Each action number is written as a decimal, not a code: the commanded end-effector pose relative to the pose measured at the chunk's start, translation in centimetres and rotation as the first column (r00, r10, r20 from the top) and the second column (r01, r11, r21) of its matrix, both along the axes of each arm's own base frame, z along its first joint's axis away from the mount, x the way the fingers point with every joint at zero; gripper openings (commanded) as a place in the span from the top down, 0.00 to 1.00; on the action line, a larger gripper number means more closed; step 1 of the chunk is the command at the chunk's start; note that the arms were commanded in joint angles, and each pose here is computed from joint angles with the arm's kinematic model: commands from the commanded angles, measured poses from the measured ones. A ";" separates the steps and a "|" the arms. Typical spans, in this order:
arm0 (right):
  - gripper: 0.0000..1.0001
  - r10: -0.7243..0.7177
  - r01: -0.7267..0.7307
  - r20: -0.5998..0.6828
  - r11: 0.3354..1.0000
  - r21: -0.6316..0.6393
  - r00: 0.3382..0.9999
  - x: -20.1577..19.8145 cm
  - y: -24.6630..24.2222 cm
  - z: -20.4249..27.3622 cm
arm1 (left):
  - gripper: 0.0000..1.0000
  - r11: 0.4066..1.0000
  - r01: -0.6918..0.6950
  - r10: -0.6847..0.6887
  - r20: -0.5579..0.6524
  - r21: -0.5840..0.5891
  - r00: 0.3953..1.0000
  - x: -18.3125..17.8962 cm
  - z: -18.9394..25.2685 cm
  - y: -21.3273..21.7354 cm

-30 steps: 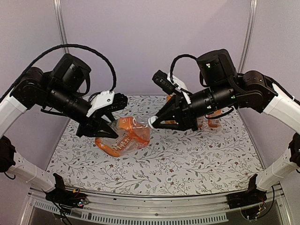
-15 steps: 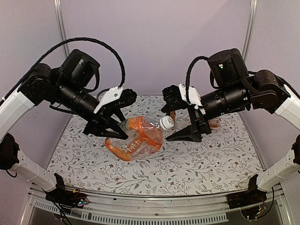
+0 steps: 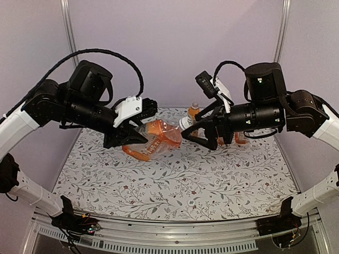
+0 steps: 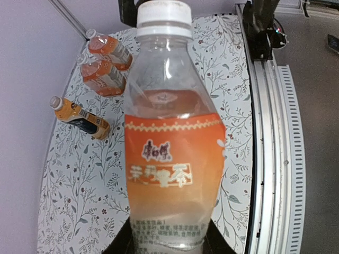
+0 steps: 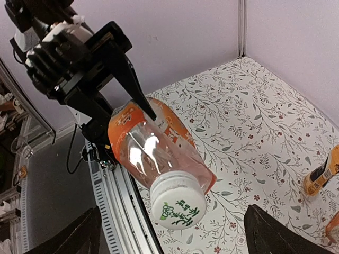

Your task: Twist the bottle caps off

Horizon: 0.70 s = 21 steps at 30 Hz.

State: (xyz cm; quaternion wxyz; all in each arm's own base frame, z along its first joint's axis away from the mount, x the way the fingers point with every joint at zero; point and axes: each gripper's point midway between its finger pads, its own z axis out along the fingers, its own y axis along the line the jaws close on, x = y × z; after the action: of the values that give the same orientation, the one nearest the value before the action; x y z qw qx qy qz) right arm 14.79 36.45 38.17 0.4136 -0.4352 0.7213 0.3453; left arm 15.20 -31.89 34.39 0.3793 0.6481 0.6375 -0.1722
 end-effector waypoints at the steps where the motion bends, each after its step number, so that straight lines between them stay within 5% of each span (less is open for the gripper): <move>1: 0.09 -0.177 0.225 -0.317 0.966 0.124 0.932 1.3 -0.1 0.6 | 0.87 0.998 -0.065 0.064 0.138 0.005 0.988 1.7 0.3 0.4; 5: 0.18 -0.299 0.359 -0.345 0.925 0.122 0.889 3.1 -0.9 0.1 | 0.87 0.997 -0.077 0.074 0.149 0.012 0.986 1.9 0.2 0.6; 12: 0.30 -0.184 0.262 -0.369 0.949 0.174 0.911 2.5 0.9 1.1 | 0.86 0.997 -0.071 0.067 0.159 0.025 0.985 1.9 -0.2 0.6; 21: 0.57 -0.149 0.236 -0.403 0.956 0.174 0.903 2.9 1.6 0.7 | 0.86 0.997 -0.073 0.069 0.162 0.019 0.984 2.0 0.2 0.2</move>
State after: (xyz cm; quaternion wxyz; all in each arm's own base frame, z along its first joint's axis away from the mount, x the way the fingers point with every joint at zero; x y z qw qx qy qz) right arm 17.92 37.94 37.92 0.3451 -0.2358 0.7945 0.4406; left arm 17.44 -31.21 33.75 0.4131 0.6418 0.6393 -0.0938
